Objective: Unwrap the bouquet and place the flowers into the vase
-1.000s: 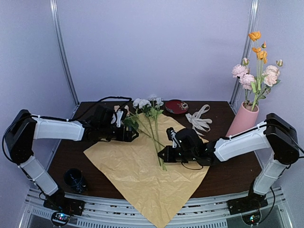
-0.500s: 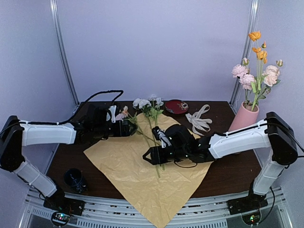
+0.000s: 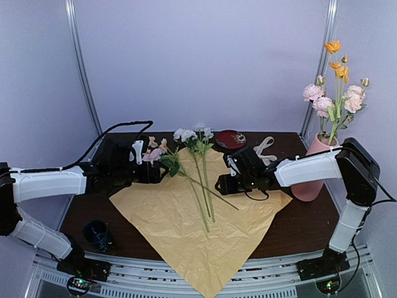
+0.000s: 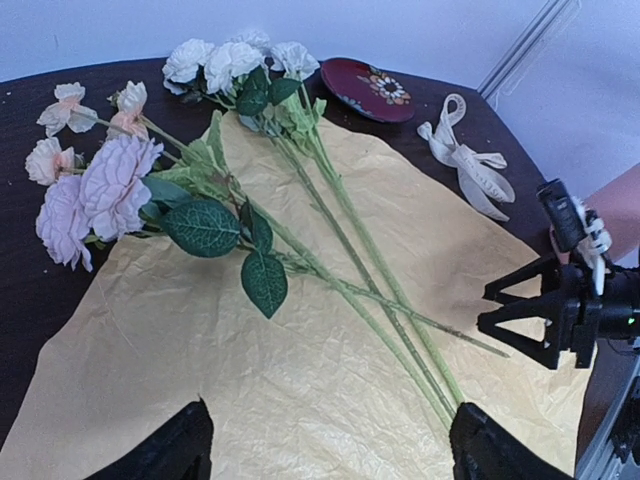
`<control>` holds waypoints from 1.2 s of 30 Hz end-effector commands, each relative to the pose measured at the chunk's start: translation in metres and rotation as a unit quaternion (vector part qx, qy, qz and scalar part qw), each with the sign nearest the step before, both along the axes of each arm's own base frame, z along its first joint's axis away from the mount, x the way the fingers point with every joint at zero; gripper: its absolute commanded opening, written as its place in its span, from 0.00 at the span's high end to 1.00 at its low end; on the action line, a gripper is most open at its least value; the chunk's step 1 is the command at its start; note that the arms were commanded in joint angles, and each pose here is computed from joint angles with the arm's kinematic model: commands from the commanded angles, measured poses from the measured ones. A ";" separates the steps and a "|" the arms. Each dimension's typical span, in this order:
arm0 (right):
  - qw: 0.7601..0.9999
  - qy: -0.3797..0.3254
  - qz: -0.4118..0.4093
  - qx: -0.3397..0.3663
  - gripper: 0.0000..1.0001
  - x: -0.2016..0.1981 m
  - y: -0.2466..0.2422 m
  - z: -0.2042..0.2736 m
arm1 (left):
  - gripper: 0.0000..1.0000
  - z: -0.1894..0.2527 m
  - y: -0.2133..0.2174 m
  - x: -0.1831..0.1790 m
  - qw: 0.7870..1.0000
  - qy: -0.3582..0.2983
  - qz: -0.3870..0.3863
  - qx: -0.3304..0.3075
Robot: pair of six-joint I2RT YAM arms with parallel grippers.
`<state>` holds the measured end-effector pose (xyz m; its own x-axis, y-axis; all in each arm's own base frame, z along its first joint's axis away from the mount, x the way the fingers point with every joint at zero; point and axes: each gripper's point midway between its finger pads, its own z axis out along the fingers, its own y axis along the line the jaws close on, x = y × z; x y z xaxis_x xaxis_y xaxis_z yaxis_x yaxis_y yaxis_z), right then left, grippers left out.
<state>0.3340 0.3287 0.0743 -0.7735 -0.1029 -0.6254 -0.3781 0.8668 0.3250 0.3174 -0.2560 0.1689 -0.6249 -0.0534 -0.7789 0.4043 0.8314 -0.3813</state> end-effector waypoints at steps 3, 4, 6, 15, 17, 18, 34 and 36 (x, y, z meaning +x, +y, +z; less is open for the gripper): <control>0.996 0.035 0.042 -0.065 0.42 -0.015 -0.001 -0.041 | 0.15 0.001 0.010 -0.010 1.000 -0.018 -0.006 0.012; 0.996 0.038 0.039 -0.071 0.43 -0.015 -0.003 -0.046 | 0.15 -0.001 0.011 -0.011 1.000 -0.017 -0.006 0.013; 0.995 0.044 0.038 -0.080 0.49 -0.018 -0.005 -0.052 | 0.15 -0.004 0.013 -0.013 1.000 -0.015 -0.006 0.015; 0.994 0.034 0.060 -0.088 0.96 -0.031 0.008 -0.046 | 0.15 -0.005 0.014 -0.013 1.000 -0.017 -0.006 0.017; 0.993 0.024 0.061 -0.095 1.00 -0.033 0.012 -0.039 | 0.15 -0.005 0.014 -0.013 1.000 -0.018 -0.006 0.017; 0.993 0.018 0.062 -0.098 1.00 -0.034 0.014 -0.034 | 0.15 -0.005 0.014 -0.013 1.000 -0.018 -0.006 0.017; 0.992 0.043 0.091 0.071 0.91 -0.091 0.124 0.037 | 0.15 0.003 0.021 -0.015 0.999 -0.029 0.006 0.013; 0.990 0.063 0.108 0.068 0.71 -0.100 0.135 0.027 | 0.15 0.003 0.023 -0.017 0.999 -0.029 0.008 0.015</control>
<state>0.2485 0.4345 0.1119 -0.7607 -0.2111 -0.6138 -0.5239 0.7580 0.3886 0.3007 -0.2378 0.1658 -0.6037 -0.0321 -0.7965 0.4112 0.8434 -0.3457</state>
